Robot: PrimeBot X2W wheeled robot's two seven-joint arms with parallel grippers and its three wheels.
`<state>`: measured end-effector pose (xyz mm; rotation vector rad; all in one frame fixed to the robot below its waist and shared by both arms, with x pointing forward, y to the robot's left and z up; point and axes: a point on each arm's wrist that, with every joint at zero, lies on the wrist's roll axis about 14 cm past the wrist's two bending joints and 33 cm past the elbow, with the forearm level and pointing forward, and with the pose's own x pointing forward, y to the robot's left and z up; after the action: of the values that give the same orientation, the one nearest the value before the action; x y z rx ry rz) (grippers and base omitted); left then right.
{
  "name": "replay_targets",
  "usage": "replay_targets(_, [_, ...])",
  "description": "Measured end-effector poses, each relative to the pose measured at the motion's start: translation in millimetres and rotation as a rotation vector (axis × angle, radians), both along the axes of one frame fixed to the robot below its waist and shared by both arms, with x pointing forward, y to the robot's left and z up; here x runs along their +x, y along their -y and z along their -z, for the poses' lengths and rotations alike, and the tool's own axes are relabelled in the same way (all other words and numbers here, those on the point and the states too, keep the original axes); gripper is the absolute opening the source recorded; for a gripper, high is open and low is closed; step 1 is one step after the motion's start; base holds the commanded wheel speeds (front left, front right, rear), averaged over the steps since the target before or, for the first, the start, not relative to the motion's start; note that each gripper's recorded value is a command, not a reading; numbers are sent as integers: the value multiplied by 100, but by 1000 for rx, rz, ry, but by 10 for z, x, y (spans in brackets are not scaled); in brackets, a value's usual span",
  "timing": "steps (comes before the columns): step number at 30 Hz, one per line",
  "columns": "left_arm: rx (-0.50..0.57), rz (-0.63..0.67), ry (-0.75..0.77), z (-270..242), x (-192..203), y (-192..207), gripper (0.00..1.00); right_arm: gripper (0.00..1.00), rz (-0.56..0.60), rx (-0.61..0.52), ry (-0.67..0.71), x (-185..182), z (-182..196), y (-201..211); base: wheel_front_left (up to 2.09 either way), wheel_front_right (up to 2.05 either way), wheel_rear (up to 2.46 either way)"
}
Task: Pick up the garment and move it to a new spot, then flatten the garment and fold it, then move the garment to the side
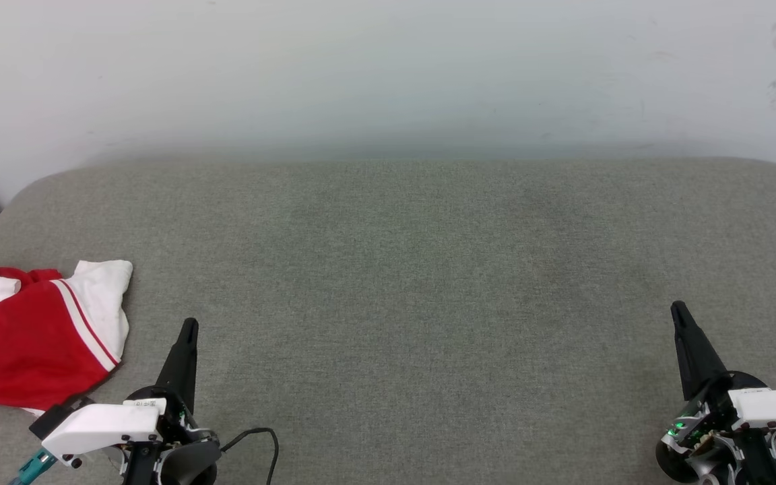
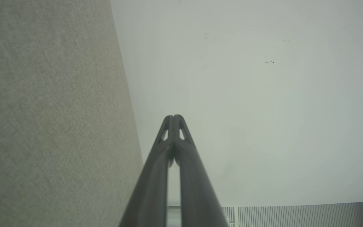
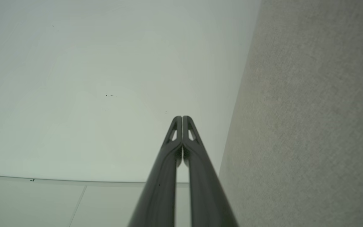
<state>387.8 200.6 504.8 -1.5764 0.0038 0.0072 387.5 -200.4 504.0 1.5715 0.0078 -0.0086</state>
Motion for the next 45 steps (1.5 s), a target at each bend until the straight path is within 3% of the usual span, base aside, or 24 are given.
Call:
replay_targets(28, [0,0,-4,14,-4,2,0,0,0,0,-4,-5,14,0,0,0,0])
replay_targets(29, [-2,1,-17,55,-19,4,100,100,1,1,-17,-23,56,2,0,0,0])
replay_targets(32, [-5,3,-54,180,-80,25,100,100,7,2,-54,-93,183,12,0,0,0])
replay_targets(45, [45,11,-13,46,-40,164,100,100,42,-59,-25,-114,89,28,0,0,0])
